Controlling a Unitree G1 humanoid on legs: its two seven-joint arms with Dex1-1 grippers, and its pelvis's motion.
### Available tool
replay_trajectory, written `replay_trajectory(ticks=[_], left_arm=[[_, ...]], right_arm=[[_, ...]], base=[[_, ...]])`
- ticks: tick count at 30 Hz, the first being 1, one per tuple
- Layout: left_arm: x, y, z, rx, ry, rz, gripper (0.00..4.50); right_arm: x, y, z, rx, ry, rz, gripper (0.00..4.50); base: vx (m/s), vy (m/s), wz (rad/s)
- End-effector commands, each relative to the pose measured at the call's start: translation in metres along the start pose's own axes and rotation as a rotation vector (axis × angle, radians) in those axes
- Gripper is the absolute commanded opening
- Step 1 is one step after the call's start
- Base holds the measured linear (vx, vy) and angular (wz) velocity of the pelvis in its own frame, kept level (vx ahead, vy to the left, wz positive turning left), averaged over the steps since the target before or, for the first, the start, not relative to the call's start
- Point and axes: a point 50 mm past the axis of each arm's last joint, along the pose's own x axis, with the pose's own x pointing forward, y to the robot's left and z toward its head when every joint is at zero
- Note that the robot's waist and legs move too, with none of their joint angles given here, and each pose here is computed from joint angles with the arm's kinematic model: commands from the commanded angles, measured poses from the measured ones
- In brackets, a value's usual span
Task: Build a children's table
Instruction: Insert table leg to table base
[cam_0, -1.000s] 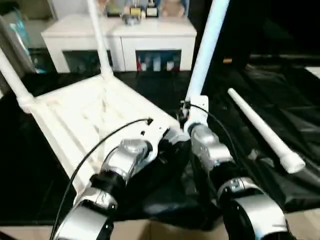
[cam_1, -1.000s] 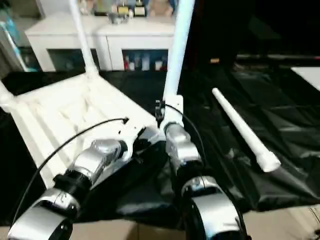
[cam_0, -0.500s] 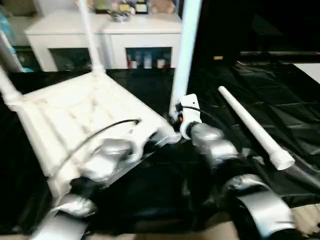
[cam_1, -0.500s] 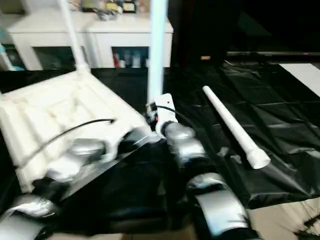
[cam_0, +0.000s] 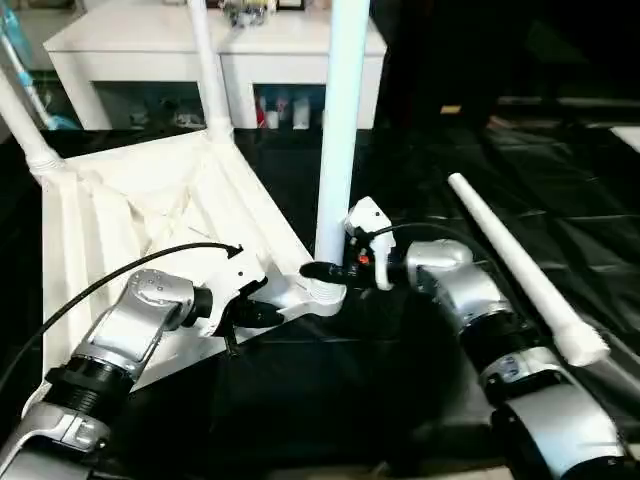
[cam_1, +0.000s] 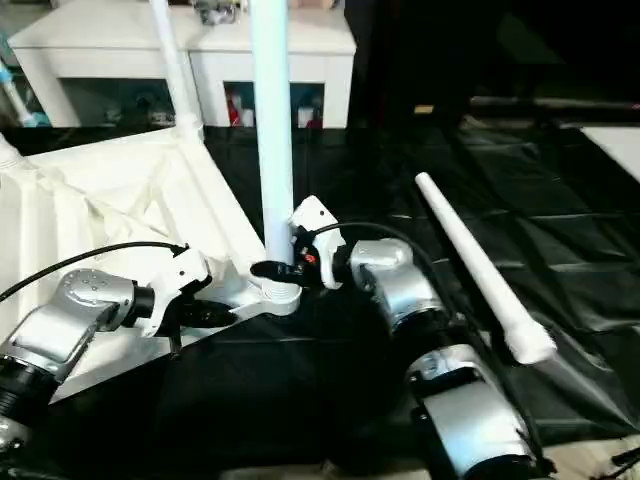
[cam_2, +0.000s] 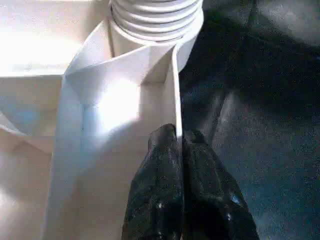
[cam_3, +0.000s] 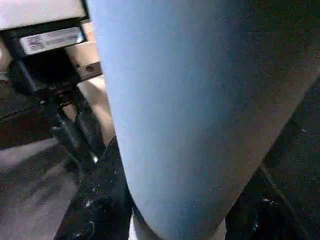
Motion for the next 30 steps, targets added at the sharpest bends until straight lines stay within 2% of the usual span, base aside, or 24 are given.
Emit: replay_trajectory(ticks=[1, 8, 11, 14, 18, 21, 22, 23, 26, 30], left_arm=[[0.005, -0.013, 0.003, 0.031, 0.014, -0.165, 0.0], [0.008, -0.013, 0.003, 0.022, 0.016, -0.162, 0.0], [0.012, -0.011, 0.004, 0.01, 0.01, -0.136, 0.0], [0.022, -0.003, 0.007, -0.028, -0.007, -0.031, 0.0], [0.045, 0.004, 0.013, -0.136, -0.032, 0.125, 0.0], [0.059, 0.004, 0.016, -0.175, -0.031, 0.189, 0.0], [0.071, 0.002, 0.021, -0.206, -0.045, 0.221, 0.0], [0.081, -0.001, 0.025, -0.224, -0.057, 0.237, 0.0], [0.099, -0.01, 0.034, -0.234, -0.061, 0.24, 0.0], [0.113, -0.02, 0.042, -0.234, -0.06, 0.221, 0.0]], right_arm=[[-0.016, 0.013, -0.078, 0.17, 0.335, -0.006, 1.86], [-0.013, 0.016, -0.08, 0.169, 0.331, -0.013, 1.86], [-0.01, 0.014, -0.078, 0.186, 0.292, -0.059, 1.86], [-0.002, 0.007, -0.073, 0.258, 0.235, -0.226, 1.86], [0.01, 0.0, -0.072, 0.43, 0.196, -0.497, 1.86], [0.018, -0.001, -0.069, 0.528, 0.14, -0.606, 1.86], [0.025, -0.001, -0.066, 0.599, 0.105, -0.678, 1.86], [0.03, 0.0, -0.063, 0.631, 0.091, -0.712, 1.86], [0.041, 0.004, -0.058, 0.664, 0.094, -0.764, 1.86], [0.049, 0.008, -0.053, 0.639, 0.111, -0.787, 1.86]], base=[[0.0, 0.0, 0.0], [0.0, 0.0, 0.0], [0.0, 0.0, 0.0], [0.0, 0.0, 0.0], [-0.027, -0.005, -0.01], [-0.068, 0.004, -0.04], [0.0, 0.0, 0.0], [0.0, 0.0, 0.0], [0.0, 0.0, 0.0], [0.0, 0.0, 0.0]])
